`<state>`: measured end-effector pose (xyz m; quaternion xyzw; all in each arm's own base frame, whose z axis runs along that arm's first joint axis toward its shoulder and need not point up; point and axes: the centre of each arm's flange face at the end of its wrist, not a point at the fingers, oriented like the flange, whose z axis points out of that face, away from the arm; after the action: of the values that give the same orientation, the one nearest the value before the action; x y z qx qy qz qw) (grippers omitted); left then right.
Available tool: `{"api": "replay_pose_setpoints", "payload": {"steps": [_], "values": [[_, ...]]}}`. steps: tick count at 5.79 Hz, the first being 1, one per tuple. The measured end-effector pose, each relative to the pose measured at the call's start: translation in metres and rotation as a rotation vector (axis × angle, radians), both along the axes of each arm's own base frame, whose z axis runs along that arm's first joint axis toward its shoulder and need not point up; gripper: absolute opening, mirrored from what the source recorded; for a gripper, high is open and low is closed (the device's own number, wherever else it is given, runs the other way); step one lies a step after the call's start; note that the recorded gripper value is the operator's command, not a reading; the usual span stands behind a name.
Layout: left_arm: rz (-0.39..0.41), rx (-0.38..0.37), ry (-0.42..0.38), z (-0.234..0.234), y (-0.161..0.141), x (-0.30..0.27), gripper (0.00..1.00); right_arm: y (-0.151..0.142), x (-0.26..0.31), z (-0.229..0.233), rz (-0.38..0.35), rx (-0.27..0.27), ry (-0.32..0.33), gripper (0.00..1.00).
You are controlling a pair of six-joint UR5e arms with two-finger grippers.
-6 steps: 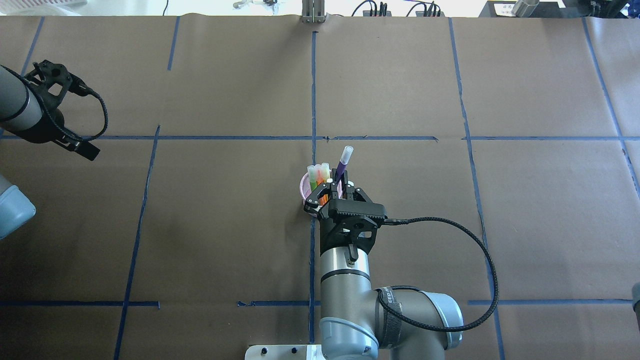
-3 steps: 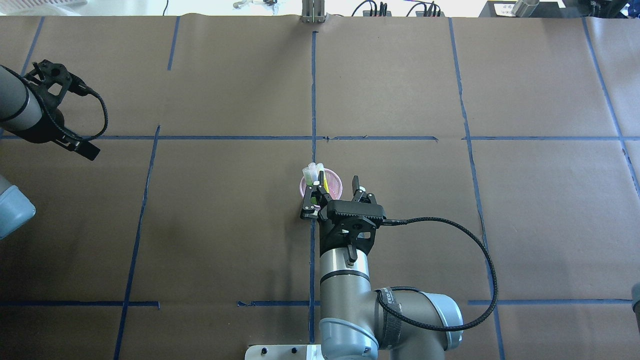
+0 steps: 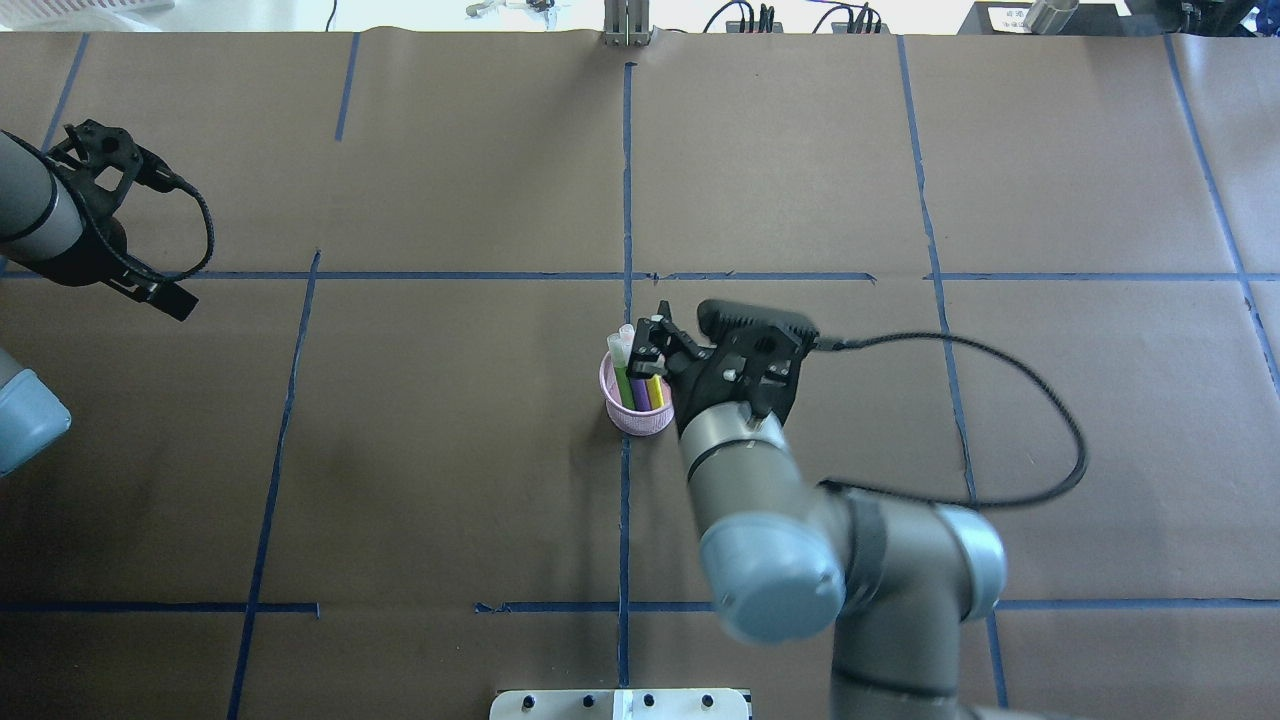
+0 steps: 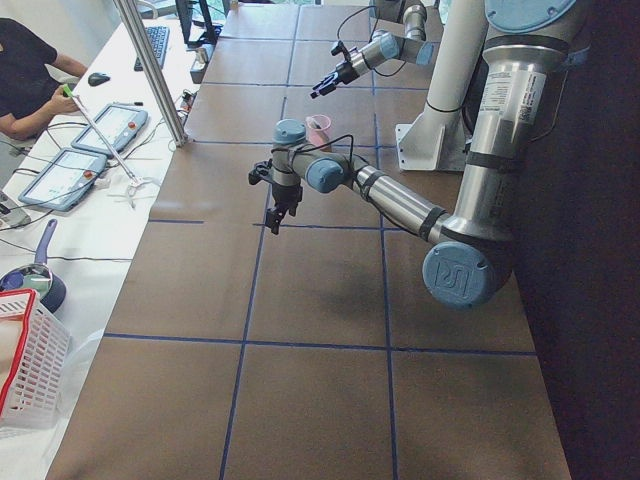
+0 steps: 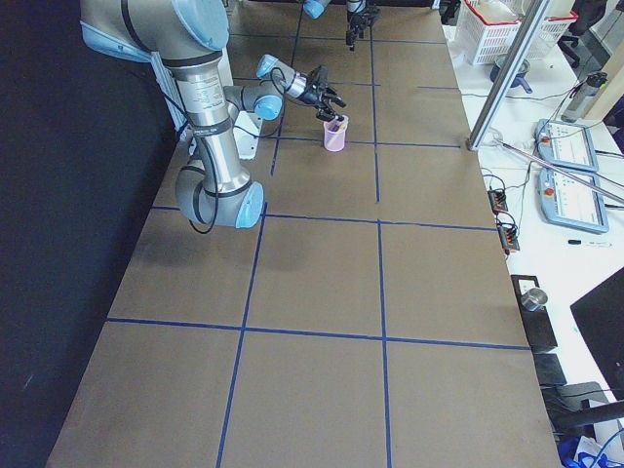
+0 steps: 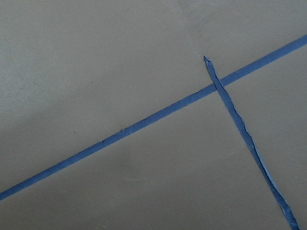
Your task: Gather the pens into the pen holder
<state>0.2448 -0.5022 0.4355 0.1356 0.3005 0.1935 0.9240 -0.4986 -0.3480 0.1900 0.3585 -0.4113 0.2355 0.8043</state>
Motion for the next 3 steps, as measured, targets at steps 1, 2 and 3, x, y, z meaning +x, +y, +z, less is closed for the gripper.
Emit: {"api": "replay_pose_setpoints", "payload": {"steps": [1,2,3], "values": [[0.001,-0.019,0.016,0.003,0.000,-0.007,0.99,-0.044,0.044,0.018,-0.143,-0.091,0.022,0.63],[-0.001,-0.048,0.036,0.009,0.001,-0.018,1.00,-0.085,0.097,0.049,-0.277,-0.180,0.048,0.63],[-0.014,-0.083,0.056,0.018,0.002,-0.035,1.00,-0.116,0.156,0.087,-0.402,-0.246,0.078,0.63]]}}
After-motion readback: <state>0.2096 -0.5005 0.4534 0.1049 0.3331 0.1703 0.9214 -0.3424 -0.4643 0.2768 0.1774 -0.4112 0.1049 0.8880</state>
